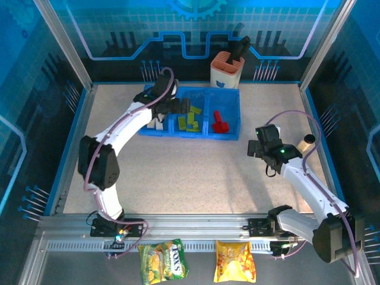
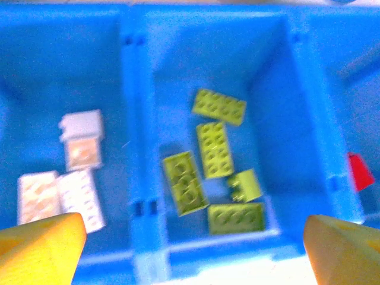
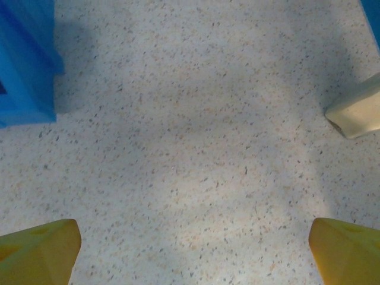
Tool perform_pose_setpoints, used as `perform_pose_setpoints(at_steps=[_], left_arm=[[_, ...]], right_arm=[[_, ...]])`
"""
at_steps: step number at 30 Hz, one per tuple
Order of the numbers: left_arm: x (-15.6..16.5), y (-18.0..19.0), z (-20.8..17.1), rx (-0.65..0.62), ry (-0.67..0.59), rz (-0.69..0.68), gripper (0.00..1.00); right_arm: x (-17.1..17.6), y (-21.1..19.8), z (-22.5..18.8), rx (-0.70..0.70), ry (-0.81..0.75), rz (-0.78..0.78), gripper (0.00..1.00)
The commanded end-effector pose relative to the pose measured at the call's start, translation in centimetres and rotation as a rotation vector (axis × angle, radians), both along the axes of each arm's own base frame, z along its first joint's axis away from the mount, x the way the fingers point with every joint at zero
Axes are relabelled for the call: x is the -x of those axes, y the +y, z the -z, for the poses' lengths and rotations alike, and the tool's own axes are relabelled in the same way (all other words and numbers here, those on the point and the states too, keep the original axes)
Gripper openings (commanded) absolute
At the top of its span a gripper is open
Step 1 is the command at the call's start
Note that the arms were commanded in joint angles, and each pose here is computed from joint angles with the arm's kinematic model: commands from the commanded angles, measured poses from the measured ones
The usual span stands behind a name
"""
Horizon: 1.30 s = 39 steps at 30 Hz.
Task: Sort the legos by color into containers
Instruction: Reset both arms
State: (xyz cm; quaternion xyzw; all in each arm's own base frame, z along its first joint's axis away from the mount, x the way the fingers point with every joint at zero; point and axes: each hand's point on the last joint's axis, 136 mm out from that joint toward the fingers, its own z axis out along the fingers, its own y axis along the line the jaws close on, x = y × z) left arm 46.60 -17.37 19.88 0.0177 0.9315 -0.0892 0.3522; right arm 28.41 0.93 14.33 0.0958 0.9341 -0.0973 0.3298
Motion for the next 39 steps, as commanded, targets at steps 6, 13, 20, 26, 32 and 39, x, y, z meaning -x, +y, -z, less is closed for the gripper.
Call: perform_pose_setpoints(at_steps=[6, 13, 20, 26, 32, 39], left_arm=[[4.8, 12.9, 1.3, -0.050, -0.033, -0.295, 0.99], [10.0, 20.6, 4.8, -0.016, -0.090, -0.524, 0.99], [12.8, 23.8, 8.9, -0.122, -0.177, -0.617, 0.99], [11.0, 22.8, 10.8, -0.164, -0.205, -0.490, 0.99], [8.2, 20.7, 9.1, -0.085, -0.387, -0.366, 0.99], [7.0, 17.9, 9.8, -0.007, -0.512, -0.205, 0.99]], right_arm=[[-2.5, -1.8, 0.5, 0.032, -0.062, 0.034, 1.00], [-3.8, -2.5, 1.2, 0.072, -0.070, 0.018, 1.00], [-5.3, -4.2, 2.4, 0.172, -0.109, 0.062, 0.99], [-6.9, -3.9, 3.6, 0.212, -0.251, -0.025, 1.00], [-8.3, -2.5, 2.7, 0.127, -0.429, -0.130, 1.00], [-9.9, -0.7, 1.8, 0.054, -0.548, -0.245, 1.00]])
